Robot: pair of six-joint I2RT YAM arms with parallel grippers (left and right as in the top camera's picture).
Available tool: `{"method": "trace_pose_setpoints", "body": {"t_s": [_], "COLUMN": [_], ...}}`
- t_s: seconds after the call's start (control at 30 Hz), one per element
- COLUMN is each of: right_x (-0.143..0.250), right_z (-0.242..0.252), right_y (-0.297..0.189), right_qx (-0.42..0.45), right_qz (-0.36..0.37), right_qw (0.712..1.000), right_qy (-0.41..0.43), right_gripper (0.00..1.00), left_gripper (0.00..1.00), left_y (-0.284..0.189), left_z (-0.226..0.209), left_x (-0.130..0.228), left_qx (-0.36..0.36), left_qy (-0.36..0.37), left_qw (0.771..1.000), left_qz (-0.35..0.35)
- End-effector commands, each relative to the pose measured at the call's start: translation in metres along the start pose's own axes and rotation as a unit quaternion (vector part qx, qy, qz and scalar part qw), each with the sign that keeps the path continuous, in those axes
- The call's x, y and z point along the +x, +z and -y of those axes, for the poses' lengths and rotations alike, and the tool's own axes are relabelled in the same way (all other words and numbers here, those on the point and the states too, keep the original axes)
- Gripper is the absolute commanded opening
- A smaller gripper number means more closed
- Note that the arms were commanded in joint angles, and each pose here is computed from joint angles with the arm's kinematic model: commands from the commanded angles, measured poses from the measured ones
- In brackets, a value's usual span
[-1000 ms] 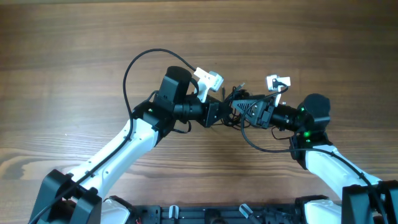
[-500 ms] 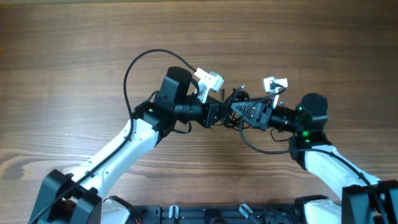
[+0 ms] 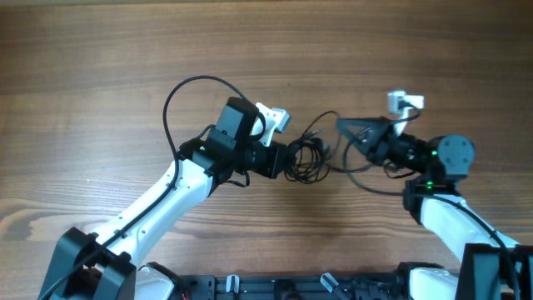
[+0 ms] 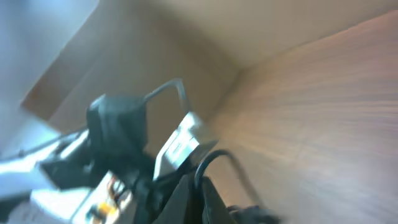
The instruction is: Untangle cables
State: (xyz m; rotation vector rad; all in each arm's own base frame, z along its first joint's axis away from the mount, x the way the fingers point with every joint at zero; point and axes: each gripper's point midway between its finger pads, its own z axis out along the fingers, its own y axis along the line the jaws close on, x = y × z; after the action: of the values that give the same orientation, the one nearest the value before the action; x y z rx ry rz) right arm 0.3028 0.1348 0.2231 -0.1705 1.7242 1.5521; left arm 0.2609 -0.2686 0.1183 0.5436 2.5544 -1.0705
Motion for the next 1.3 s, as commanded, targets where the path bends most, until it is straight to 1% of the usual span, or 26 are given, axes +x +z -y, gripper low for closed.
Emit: {"method": "trace_pose_setpoints", "body": {"t_s": [0.0, 0.1, 0.17, 0.23, 0.3, 0.33, 0.37, 0.4, 0.47, 0.5, 0.57, 0.6, 0.63, 0.73, 0.8, 0.9, 1.0, 1.1, 1.23, 1.27], "right_x": [-0.044, -0.067, -0.077, -0.068, -0.050, -0.033, -0.018, -0.010, -0.002, 0.005, 0.021, 0.034, 0.042, 0.065, 0.075, 0.086, 0.098, 0.105, 0.111, 0.111], "right_z": [0.025, 0.040, 0.061, 0.100, 0.133, 0.151, 0.159, 0.158, 0.140, 0.129, 0.110, 0.104, 0.103, 0.096, 0.096, 0.099, 0.101, 0.113, 0.110, 0.110], "right_y": [-0.028, -0.050, -0.068, -0.085, -0.099, -0.108, -0.111, -0.107, -0.089, -0.080, -0.064, -0.055, -0.050, -0.027, -0.015, -0.004, 0.001, -0.004, 0.000, 0.001], "right_qx": [0.058, 0.095, 0.136, 0.203, 0.264, 0.302, 0.320, 0.316, 0.276, 0.250, 0.203, 0.191, 0.191, 0.191, 0.208, 0.232, 0.252, 0.291, 0.292, 0.292], "right_qz": [0.105, 0.168, 0.210, 0.238, 0.252, 0.257, 0.249, 0.228, 0.161, 0.127, 0.066, 0.038, 0.026, -0.018, -0.025, -0.025, -0.029, -0.012, -0.013, -0.012], "right_qw": [0.991, 0.980, 0.965, 0.935, 0.900, 0.872, 0.855, 0.860, 0.903, 0.920, 0.938, 0.938, 0.935, 0.933, 0.926, 0.915, 0.898, 0.878, 0.866, 0.863], "right_qy": [0.055, 0.058, 0.082, 0.164, 0.238, 0.289, 0.324, 0.330, 0.288, 0.275, 0.272, 0.287, 0.298, 0.305, 0.315, 0.330, 0.358, 0.380, 0.405, 0.412], "right_gripper": [0.04, 0.04, 0.06, 0.10, 0.12, 0.16, 0.36, 0.48, 0.57, 0.59, 0.57, 0.52, 0.48, 0.48, 0.47, 0.41, 0.41, 0.41, 0.41, 0.38], "left_gripper": [0.04, 0.04, 0.04, 0.04, 0.04, 0.04, 0.04, 0.04, 0.04, 0.04, 0.04, 0.04, 0.04, 0.04, 0.04, 0.04, 0.04, 0.04, 0.04, 0.04], "left_y": [-0.003, -0.003, -0.003, -0.003, -0.003, -0.003, -0.004, -0.003, -0.003, -0.003, -0.003, -0.003, -0.003, -0.003, -0.004, -0.004, -0.004, -0.006, -0.007, -0.007], "left_z": [-0.004, -0.005, -0.005, -0.006, -0.007, -0.009, -0.011, -0.011, -0.010, -0.009, -0.006, -0.005, -0.004, 0.001, 0.008, 0.014, 0.014, 0.018, 0.025, 0.026], "left_x": [0.007, 0.014, 0.015, 0.015, 0.014, 0.014, 0.013, 0.012, 0.008, 0.005, -0.003, -0.008, -0.011, -0.016, -0.019, -0.022, -0.022, -0.022, -0.024, -0.024], "left_qx": [-0.018, -0.019, -0.020, -0.020, -0.022, -0.029, -0.037, -0.037, -0.034, -0.033, -0.028, -0.024, -0.023, -0.013, 0.007, 0.021, 0.021, 0.030, 0.047, 0.050], "left_qy": [0.001, 0.008, 0.006, 0.017, 0.017, 0.016, 0.015, 0.016, 0.021, 0.025, 0.031, 0.028, 0.029, 0.037, 0.045, 0.051, 0.051, 0.052, 0.058, 0.058], "left_qw": [1.000, 1.000, 0.999, 0.999, 0.999, 0.999, 0.999, 0.999, 0.999, 0.999, 0.999, 0.999, 0.999, 0.999, 0.998, 0.997, 0.997, 0.997, 0.996, 0.996], "left_qz": [-0.010, -0.024, -0.026, -0.026, -0.025, -0.024, -0.021, -0.019, -0.011, -0.005, 0.011, 0.021, 0.025, 0.035, 0.040, 0.044, 0.045, 0.044, 0.047, 0.047]}}
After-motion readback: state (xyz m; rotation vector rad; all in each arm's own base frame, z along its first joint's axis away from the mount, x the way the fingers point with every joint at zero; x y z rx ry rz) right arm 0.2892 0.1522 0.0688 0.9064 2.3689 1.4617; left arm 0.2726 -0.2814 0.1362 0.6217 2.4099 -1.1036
